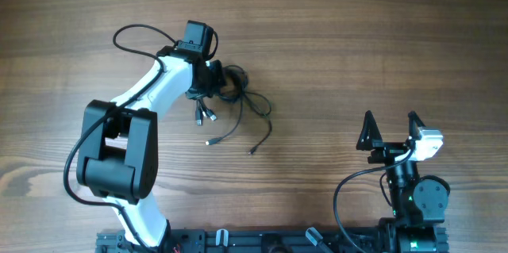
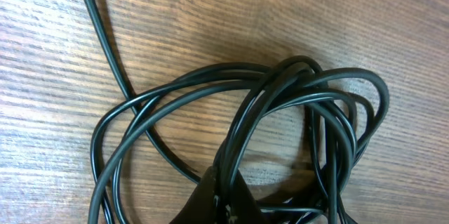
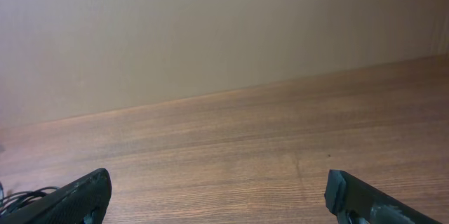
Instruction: Untangle cables
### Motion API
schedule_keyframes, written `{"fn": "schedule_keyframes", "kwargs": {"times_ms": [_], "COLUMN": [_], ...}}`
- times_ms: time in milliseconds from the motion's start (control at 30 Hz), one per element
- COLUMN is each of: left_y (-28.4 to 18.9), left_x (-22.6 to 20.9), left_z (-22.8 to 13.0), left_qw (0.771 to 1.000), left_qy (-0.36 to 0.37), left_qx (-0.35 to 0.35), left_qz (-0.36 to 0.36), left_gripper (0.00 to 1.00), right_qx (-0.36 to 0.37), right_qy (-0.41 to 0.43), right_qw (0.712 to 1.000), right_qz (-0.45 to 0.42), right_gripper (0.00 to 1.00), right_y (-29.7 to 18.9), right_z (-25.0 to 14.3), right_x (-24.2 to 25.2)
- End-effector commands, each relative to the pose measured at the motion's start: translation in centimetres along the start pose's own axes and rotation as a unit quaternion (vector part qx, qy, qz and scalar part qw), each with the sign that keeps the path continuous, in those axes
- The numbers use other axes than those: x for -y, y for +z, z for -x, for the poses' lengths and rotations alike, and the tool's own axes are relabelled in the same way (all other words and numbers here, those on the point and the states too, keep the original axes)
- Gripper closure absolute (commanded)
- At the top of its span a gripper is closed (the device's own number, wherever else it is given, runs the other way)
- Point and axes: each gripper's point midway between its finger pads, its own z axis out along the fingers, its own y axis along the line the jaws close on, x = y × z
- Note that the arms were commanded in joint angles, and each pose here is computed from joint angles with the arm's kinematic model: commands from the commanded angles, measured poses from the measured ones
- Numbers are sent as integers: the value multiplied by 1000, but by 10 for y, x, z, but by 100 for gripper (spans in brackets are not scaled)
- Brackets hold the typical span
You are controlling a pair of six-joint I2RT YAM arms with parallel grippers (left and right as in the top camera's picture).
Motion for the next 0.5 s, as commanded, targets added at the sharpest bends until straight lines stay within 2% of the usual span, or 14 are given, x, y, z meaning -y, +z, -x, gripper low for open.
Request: {"fn": "schedule_keyframes", "kwargs": {"times_ms": [0,100,233,333,467], "left_y": [-18,-47,-72,-78,-73], "left_x": [-3,-5,-2,-2,18], "left_z": [18,34,37,30,15], "left_qw": [999,997,993,994,985], "left_qy": [-1,19,66,69,144], "left_qx": [28,65,89,82,63], "left_qz": [-15,-28,-34,-32,-67], "left_gripper": [96,96,96,96,96], "right_qx": [1,1,1,1,1], "right_qy": [4,4,4,4,4], "right_qw": [1000,1000,1000,1000,1000], "right_qz": [4,4,4,4,4], "right_gripper": [0,0,0,0,0], "right_y": [0,0,0,0,0], "right_z": [0,0,0,0,0], "right_x": [-2,-2,-2,-2,-2]}}
